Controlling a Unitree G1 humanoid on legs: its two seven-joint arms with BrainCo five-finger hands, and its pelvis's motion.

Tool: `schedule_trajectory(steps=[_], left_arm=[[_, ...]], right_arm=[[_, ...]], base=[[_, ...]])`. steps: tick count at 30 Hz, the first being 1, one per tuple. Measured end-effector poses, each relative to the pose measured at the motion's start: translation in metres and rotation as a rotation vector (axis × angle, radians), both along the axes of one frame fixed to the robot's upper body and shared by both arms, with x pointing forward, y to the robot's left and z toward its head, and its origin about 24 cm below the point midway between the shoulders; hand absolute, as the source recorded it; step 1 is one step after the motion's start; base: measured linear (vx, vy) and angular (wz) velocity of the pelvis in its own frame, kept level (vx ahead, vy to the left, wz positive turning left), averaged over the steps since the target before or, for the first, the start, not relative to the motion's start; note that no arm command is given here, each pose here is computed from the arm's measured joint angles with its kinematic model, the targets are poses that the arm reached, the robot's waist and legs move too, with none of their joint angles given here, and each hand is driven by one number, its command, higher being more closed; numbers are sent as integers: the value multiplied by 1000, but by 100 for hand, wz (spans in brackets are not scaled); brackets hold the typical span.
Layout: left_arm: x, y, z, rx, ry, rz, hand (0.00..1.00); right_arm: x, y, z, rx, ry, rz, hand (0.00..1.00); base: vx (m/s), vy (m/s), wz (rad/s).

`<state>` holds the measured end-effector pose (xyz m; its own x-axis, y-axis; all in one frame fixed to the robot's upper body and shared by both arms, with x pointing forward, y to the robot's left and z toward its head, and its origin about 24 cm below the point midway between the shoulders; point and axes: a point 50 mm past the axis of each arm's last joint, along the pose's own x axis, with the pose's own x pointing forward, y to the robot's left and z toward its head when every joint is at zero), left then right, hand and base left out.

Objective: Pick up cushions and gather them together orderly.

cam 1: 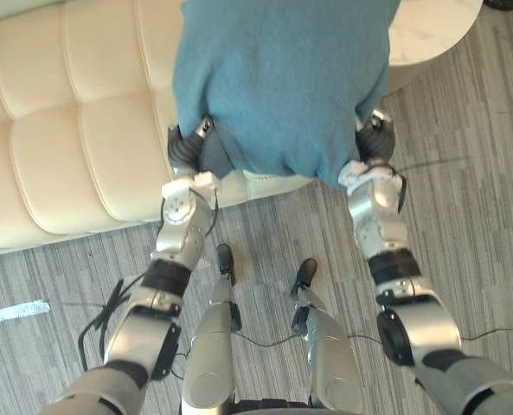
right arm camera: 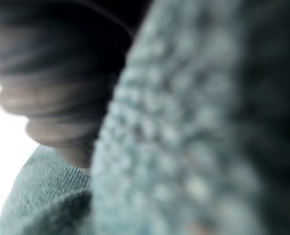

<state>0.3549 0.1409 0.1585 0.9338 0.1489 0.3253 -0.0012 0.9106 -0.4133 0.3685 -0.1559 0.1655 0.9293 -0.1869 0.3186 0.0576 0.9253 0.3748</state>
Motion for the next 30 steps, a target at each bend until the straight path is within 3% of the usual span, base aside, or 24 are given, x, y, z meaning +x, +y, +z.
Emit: schedule_trajectory(steps=[7, 18, 30], left_arm=[[-51, 0, -61, -24, 118, -46, 100], [-122, 7, -112, -85, 263, -48, 100], [-136, 2, -106, -164, 221, -32, 100]], right_arm=[[-54, 3, -66, 49, 98, 32, 100], [-93, 7, -118, -6, 242, 133, 100], [-91, 11, -113, 36, 205, 172, 100]], base=[[47, -39, -2], [113, -11, 7], [9, 28, 67]])
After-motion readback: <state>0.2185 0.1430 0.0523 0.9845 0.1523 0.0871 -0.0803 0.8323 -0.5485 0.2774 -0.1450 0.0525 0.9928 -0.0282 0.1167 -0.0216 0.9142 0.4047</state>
